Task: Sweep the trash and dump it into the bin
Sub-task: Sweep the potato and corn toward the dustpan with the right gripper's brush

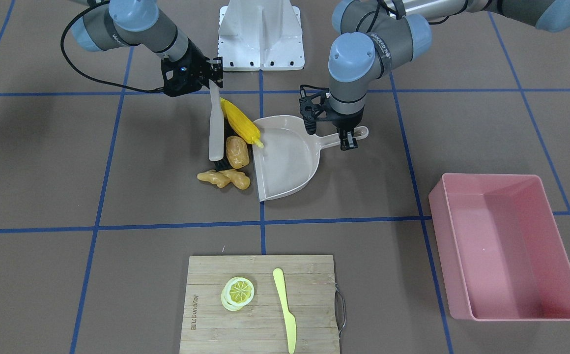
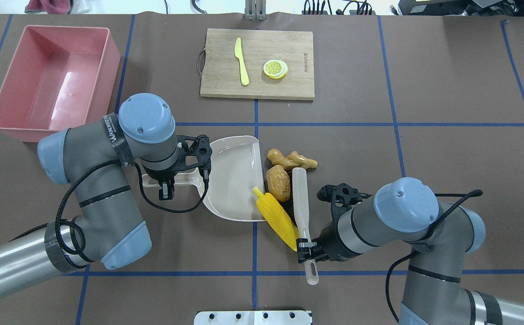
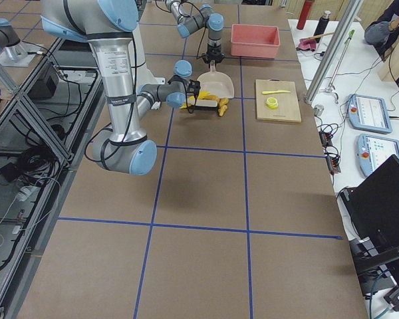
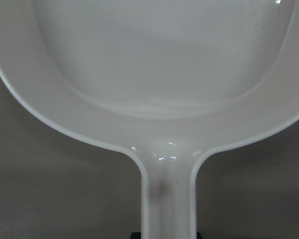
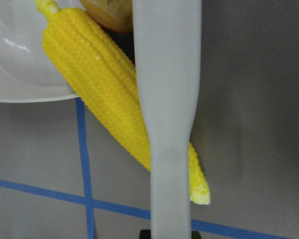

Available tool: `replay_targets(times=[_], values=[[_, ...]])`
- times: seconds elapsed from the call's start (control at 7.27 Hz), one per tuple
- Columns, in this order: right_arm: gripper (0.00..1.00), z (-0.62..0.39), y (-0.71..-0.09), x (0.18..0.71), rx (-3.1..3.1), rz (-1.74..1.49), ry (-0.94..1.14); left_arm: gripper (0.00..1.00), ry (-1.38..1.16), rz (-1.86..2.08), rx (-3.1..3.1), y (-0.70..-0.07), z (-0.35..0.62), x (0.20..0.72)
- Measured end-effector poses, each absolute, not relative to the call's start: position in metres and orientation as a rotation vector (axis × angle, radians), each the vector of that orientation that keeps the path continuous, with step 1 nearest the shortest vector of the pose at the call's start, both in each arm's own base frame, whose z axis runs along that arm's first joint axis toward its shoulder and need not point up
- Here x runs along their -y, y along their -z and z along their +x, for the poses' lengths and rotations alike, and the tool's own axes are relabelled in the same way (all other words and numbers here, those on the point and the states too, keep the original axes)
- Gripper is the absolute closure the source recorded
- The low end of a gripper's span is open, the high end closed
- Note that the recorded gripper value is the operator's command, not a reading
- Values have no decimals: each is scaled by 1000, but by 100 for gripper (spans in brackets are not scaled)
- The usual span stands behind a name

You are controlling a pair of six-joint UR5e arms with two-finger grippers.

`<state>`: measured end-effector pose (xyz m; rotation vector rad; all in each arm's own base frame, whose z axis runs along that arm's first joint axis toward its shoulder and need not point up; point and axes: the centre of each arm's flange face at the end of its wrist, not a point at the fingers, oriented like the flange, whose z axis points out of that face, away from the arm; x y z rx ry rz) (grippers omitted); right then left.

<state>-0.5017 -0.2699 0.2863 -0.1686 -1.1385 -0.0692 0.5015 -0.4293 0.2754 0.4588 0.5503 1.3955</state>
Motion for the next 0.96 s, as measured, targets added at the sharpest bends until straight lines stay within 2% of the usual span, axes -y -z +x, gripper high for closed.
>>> replay_targets(times=[0.41,0.96], values=[[100,-524,-241,266,1121,-171,55,100,-1396,455,-549,-276,503,430],[100,-517,-228,277,1134,-179,28,100,-1396,454,-549,-278,503,430]])
